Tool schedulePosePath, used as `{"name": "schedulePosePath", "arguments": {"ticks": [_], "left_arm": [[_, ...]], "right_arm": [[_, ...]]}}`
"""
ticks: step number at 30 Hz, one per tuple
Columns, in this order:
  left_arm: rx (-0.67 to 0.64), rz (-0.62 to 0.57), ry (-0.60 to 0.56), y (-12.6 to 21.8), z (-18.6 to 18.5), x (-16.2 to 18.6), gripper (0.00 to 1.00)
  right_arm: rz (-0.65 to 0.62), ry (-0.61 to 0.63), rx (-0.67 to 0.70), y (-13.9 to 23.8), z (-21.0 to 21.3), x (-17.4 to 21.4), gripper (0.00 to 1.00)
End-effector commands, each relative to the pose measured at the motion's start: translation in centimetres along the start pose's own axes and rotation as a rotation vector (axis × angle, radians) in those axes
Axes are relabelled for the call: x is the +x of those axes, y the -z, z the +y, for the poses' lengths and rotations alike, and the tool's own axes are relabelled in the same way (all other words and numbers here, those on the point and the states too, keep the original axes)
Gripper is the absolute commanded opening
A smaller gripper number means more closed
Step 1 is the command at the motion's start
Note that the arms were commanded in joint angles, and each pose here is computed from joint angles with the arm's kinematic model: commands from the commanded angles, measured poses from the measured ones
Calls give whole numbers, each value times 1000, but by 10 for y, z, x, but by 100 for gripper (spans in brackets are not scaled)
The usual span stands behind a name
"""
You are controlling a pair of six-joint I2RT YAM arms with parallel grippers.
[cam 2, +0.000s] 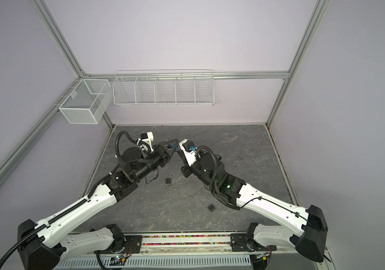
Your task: Unlock with the key
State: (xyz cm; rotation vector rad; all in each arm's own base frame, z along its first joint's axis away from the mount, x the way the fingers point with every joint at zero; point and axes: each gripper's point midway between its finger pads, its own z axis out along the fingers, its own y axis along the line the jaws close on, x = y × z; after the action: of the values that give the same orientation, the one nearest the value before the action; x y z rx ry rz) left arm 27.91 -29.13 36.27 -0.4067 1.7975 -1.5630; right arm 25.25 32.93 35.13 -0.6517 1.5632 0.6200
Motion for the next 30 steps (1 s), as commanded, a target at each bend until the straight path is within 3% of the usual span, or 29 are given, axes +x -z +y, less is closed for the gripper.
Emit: {"name": "schedulePosePath", "arguments": {"ticks": [1,2,11,20,25,30], "left_arm": [[14,4,-32,2,-4,1,5],[16,9,-39,3,-5,2,0],[6,32,-42,6,4,8,0],[28,35,-41,6,5,10,0],[34,47,-33,4,6,13,0],[37,52,-41,4,2,12,0]], "right_arm": [[-64,-154,-135,13,16,-33,6],[-67,-200,-158,15,15,-36,6],[-95,-523,-290,29,9,-59,6],[-127,-732,-373,38,13,-76,6],[-143,-747,-403,44,16,-87,6],[-116,-643,-341,42,13,-76,7]]}}
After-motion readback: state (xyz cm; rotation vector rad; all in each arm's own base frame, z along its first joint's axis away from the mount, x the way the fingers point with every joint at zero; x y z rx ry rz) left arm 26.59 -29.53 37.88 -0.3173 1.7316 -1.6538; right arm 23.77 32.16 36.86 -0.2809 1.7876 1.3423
